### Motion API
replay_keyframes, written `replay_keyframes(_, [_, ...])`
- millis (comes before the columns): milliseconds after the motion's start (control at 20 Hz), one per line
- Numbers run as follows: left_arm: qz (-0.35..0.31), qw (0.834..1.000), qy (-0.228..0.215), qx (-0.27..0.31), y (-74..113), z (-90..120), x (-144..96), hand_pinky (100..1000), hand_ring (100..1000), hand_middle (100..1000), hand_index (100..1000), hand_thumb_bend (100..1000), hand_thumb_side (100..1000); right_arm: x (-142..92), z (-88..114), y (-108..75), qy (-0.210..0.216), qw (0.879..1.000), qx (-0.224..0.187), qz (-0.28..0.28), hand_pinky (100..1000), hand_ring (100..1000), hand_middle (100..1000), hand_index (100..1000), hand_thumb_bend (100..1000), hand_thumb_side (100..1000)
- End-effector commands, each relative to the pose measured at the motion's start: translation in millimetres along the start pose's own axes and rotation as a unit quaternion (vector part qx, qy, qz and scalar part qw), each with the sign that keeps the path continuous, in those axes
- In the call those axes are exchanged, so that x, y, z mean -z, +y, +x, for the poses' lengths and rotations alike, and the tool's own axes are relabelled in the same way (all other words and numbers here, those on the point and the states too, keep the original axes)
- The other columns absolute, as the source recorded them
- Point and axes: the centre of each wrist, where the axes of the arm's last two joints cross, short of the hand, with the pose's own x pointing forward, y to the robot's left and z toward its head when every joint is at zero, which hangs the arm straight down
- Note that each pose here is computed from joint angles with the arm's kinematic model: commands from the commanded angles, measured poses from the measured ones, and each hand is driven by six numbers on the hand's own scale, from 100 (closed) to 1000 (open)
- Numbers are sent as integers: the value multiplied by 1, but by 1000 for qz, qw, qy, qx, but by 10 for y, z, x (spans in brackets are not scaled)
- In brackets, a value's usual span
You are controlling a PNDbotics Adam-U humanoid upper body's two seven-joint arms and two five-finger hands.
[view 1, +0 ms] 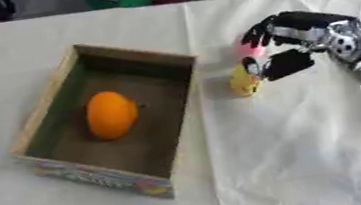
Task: Pick up objects on the table and place them in the box.
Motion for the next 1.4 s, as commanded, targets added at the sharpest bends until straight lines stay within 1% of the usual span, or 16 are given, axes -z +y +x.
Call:
replay_keyframes(50, [-1, 1000, -13, -5, -5, 63, 44, 476, 621, 606, 748, 100, 997, -37, -59, -46, 8, 1000, -9, 7, 765, 823, 761, 891, 100, 651])
replay_keyframes(450, [0, 1000, -12, -4, 0, 60, 40, 476, 620, 607, 748, 100, 997, -18, -130, 65, 13, 999, -3, 35, 764, 826, 759, 895, 100, 667])
replay_keyframes(550, [-1, 1000, -12, -4, -1, 59, 38, 476, 620, 607, 748, 100, 998, -21, -144, 88, 13, 999, -3, 42, 765, 831, 765, 908, 100, 672])
replay_keyframes(650, [-1, 1000, -11, -4, -3, 59, 35, 476, 620, 607, 749, 100, 998, -18, -153, 105, 13, 999, -7, 50, 765, 841, 779, 947, 100, 680])
replay_keyframes(850, [-2, 1000, -11, -6, -12, 59, 30, 476, 621, 607, 749, 100, 997, 41, -208, 151, 40, 997, -29, 57, 758, 853, 802, 985, 107, 690])
replay_keyframes(950, [-2, 1000, -11, -6, -15, 58, 26, 476, 620, 607, 749, 100, 997, 91, -249, 181, 58, 996, -37, 54, 756, 851, 802, 989, 121, 702])
replay_keyframes(1050, [-3, 1000, -10, -5, -16, 56, 20, 475, 620, 607, 749, 100, 998, 132, -268, 202, 67, 996, -45, 48, 754, 850, 804, 1000, 129, 705])
replay_keyframes(1200, [-4, 1000, -8, -6, -20, 55, 15, 475, 620, 607, 749, 100, 999, 180, -271, 236, 68, 995, -58, 47, 753, 854, 810, 1000, 144, 705])
replay_keyframes(1400, [-5, 1000, -8, -7, -27, 57, 15, 475, 620, 607, 748, 100, 999, 245, -271, 296, 63, 993, -71, 66, 752, 856, 810, 1000, 150, 705])
